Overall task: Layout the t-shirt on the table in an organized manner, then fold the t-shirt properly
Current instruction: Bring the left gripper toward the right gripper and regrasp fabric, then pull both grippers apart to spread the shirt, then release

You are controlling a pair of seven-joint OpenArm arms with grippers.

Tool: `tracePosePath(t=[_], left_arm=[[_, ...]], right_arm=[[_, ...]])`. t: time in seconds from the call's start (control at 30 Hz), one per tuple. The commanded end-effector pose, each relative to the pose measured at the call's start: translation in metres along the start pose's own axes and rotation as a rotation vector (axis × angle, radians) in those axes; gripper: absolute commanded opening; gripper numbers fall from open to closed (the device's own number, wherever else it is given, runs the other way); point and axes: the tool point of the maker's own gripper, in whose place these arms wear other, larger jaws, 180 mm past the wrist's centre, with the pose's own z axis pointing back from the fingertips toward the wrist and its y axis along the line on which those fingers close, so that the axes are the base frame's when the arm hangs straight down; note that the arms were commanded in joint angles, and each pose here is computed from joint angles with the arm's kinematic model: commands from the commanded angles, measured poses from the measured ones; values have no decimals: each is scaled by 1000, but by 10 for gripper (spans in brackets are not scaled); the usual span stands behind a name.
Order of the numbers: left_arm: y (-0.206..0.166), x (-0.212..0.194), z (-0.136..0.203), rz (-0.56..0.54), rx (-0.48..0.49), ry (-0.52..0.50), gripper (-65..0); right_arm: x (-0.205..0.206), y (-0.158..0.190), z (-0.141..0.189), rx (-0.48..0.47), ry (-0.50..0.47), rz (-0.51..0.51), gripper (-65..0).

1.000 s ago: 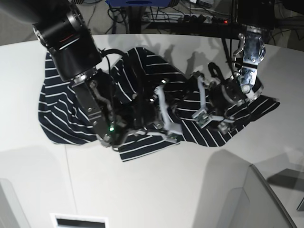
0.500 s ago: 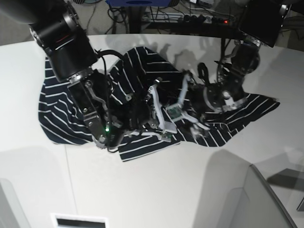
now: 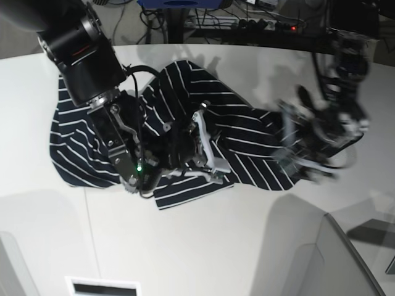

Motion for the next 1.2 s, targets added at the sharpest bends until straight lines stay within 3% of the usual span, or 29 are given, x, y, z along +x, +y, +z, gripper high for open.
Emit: tracePosePath(t=[0.0, 0.13, 0.27, 0.4, 0.57, 0.7, 0.77, 0.93, 0.97, 1.0, 1.1, 1.17], left_arm=[[21, 5, 8, 26, 60, -30, -308], [61, -2, 18, 150, 184, -44, -640], [57, 10, 1, 227, 166, -84, -650], [52, 37, -34, 345, 155, -122, -650], [13, 70, -75, 358, 49, -125, -650], [-21, 98, -98, 384, -1, -201, -650], [-36, 103, -107, 382, -30, -222, -650], [-66, 90, -125, 398, -67, -184, -650], [-69, 87, -127, 401, -68, -179, -650], [-72, 87, -128, 400, -68, -180, -650], [-75, 80, -130, 402, -60, -162, -650], [-73, 76, -129, 408, -49, -156, -650]], right_arm=[[14, 0, 7, -5, -23, 32, -644], [12, 29, -7, 38, 44, 143, -644], [12, 73, -22, 146, 74, 253, -644], [4, 114, -34, 263, 91, 297, -644], [-3, 124, -39, 293, 116, 316, -644], [-6, 124, -36, 317, 109, 292, -624], [-13, 124, -32, 351, 111, 265, -527], [-13, 109, -11, 418, 13, 119, -86], [-12, 103, -5, 416, -8, 95, -29], [-15, 91, 1, 401, -29, 60, 0], [-23, 46, 24, 316, -93, -47, 0], [-33, 11, 44, 238, -142, -123, -38]])
